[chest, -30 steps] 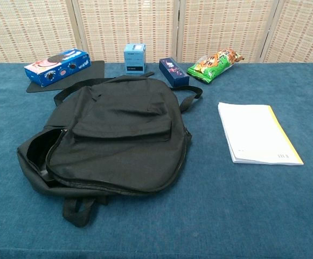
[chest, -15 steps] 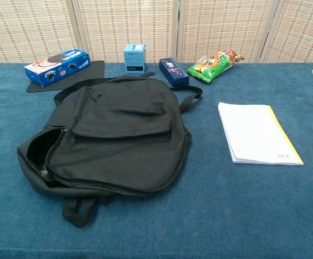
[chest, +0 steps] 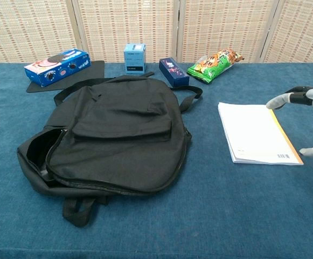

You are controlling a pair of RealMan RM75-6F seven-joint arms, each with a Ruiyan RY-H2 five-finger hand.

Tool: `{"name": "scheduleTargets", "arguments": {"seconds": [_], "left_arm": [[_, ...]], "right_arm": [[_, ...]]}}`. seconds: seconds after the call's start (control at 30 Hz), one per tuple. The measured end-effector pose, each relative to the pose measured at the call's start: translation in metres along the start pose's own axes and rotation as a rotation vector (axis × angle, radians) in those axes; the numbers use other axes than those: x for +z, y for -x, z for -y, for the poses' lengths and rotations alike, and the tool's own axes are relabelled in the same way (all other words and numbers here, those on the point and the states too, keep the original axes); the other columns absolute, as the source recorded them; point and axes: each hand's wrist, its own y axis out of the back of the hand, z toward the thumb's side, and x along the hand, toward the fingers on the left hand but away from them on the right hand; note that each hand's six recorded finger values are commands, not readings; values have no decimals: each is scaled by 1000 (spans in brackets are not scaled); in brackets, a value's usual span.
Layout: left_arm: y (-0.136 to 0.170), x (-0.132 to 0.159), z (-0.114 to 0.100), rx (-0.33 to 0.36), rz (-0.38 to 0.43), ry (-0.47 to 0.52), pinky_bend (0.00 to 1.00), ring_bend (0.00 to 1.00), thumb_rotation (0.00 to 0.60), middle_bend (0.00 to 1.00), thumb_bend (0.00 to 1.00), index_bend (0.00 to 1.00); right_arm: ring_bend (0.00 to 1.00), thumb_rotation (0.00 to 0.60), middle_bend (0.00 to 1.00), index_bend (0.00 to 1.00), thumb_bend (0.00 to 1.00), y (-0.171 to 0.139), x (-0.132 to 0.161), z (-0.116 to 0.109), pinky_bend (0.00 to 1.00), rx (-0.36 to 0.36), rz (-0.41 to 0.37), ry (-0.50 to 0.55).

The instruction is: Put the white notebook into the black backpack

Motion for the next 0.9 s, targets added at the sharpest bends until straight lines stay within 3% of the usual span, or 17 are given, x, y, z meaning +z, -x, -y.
{"name": "scheduleTargets", "arguments": {"seconds": [0.33,0.9], "left_arm": [[0,-2,2,-6,-6,-3,0,0,600,0,361,9],[1,-6,3,-10,-18,-1,0,0,600,0,361,9]], "right_arm": [[41,600,184,164,140,27,18,23,115,35,-21,13],[41,600,183,164,107,49,34,38,114,42,-39,8]]}}
